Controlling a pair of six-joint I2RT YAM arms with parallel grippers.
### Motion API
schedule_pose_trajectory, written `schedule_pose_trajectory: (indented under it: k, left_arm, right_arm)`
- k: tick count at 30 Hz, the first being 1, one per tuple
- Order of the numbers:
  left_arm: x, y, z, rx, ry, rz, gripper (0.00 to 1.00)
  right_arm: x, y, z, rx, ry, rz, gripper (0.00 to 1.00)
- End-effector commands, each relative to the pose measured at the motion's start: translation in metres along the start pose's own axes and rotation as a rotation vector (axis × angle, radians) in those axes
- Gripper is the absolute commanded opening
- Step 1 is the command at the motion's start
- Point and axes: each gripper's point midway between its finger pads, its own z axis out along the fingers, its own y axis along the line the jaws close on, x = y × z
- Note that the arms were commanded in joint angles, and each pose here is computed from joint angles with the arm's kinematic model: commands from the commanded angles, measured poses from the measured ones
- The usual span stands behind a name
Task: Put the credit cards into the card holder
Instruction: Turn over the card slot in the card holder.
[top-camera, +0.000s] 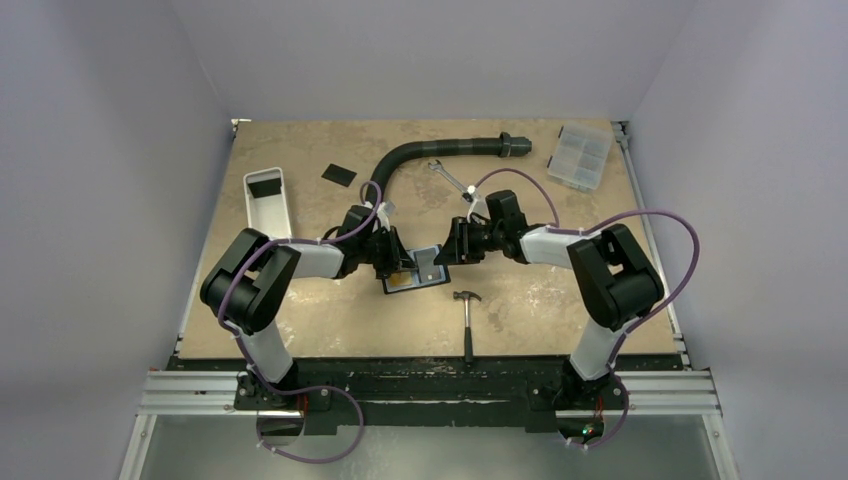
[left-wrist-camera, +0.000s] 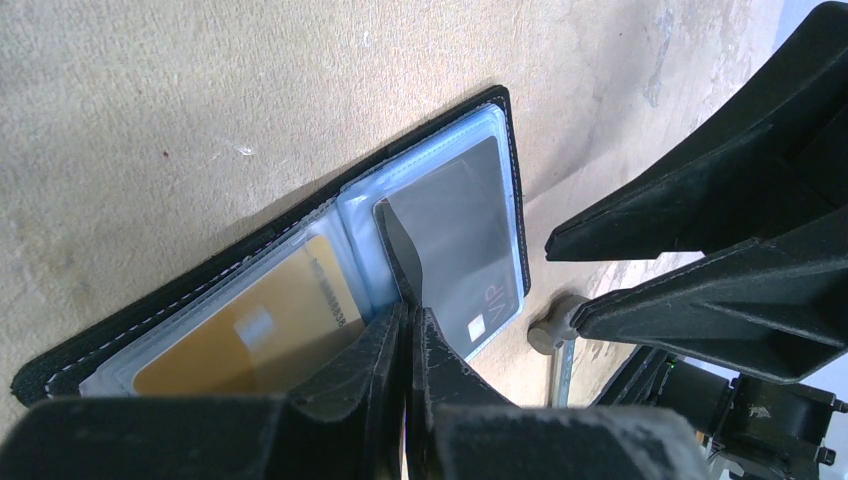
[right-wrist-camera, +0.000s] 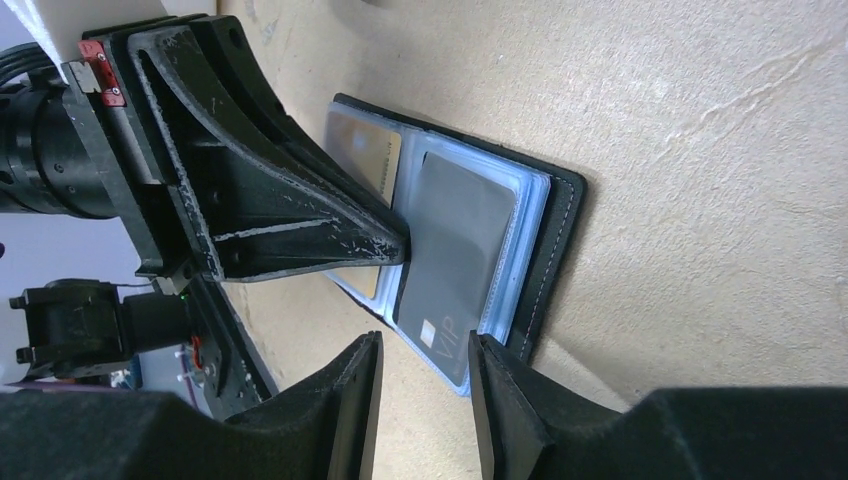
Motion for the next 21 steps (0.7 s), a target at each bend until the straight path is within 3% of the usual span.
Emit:
schedule_pose_trajectory:
  k: [1,21]
  left_arm:
    - [0.039,0.053,0.005,-0.183,0.088,-0.018,0.01]
    - [0.039,0.051,0.004,-0.178,0.087,-0.019,0.01]
  right_arm:
    - [0.003,0.004,-0.002,-0.011,0.001,-0.028,0.44]
    - [0.011,0.005,0.013,-0.060,0.032,-0.004,0.38]
